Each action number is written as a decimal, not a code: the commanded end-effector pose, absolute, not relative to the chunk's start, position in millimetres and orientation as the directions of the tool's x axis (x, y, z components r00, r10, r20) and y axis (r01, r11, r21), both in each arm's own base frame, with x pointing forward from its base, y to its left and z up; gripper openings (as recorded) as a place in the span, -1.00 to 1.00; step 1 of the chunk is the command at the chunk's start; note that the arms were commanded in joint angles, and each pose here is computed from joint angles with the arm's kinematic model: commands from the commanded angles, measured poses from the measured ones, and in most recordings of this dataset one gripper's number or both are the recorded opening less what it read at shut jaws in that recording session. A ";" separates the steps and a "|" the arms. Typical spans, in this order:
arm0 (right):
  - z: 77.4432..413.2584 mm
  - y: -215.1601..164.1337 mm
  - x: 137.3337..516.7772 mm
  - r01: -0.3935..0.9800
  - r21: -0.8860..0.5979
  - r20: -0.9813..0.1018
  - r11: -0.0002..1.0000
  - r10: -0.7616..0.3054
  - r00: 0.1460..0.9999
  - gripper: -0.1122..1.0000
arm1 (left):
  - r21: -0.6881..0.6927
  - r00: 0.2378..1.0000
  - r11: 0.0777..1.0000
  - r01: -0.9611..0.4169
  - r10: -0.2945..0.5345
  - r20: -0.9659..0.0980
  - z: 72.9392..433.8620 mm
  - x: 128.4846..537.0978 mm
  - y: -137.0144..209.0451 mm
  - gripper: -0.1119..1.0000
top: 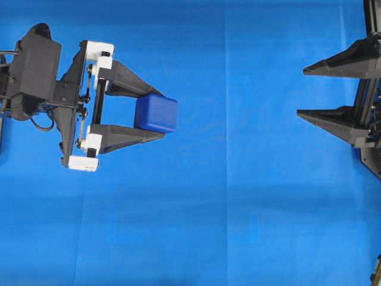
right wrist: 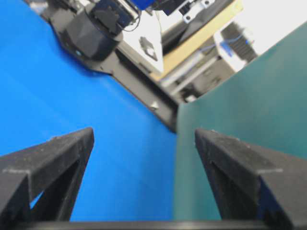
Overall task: Handover the blue block to the right arm after grasping it with the left arm, then place it in the designated position.
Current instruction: 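Hold the cube with the left gripper while the right gripper rotates and opens, then move the open right gripper onto the cube held by the left gripper, then close the right gripper on the cube and open the left gripper, then pull the cube away from the left gripper with the right gripper, then carry the cube with the right gripper toward the table center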
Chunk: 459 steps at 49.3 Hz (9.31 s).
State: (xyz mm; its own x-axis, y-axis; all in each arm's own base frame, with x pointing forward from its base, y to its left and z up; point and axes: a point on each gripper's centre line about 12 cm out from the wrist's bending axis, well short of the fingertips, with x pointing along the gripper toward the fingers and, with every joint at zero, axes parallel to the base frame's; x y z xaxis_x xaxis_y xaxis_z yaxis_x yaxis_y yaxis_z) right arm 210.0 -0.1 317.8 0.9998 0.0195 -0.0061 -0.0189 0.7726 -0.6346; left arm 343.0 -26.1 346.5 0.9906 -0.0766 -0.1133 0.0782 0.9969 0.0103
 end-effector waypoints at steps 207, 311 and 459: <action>366.3 20.3 412.7 -0.094 -0.951 -0.034 0.295 0.203 0.979 0.63 | 0.000 0.996 0.998 0.066 -0.066 -0.058 365.7 334.2 -21.7 0.07; 372.5 18.2 314.5 -0.091 -0.935 -0.057 0.343 0.108 0.993 0.20 | -0.031 0.997 0.998 0.063 -0.064 -0.052 367.4 333.1 -21.2 0.88; 368.2 4.5 306.6 0.064 0.069 -0.205 0.996 -0.049 0.977 0.20 | -0.017 0.996 0.998 0.063 -0.064 -0.058 366.6 334.4 -21.2 0.88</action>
State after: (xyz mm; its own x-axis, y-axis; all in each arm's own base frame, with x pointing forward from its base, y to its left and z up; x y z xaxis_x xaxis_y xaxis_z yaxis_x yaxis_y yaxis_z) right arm 306.0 3.6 353.7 0.9686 -0.0539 -0.2429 0.0702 0.9958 0.0591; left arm 341.0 -22.7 348.3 0.9915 -0.0667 -0.1118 0.0649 0.9977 -0.0200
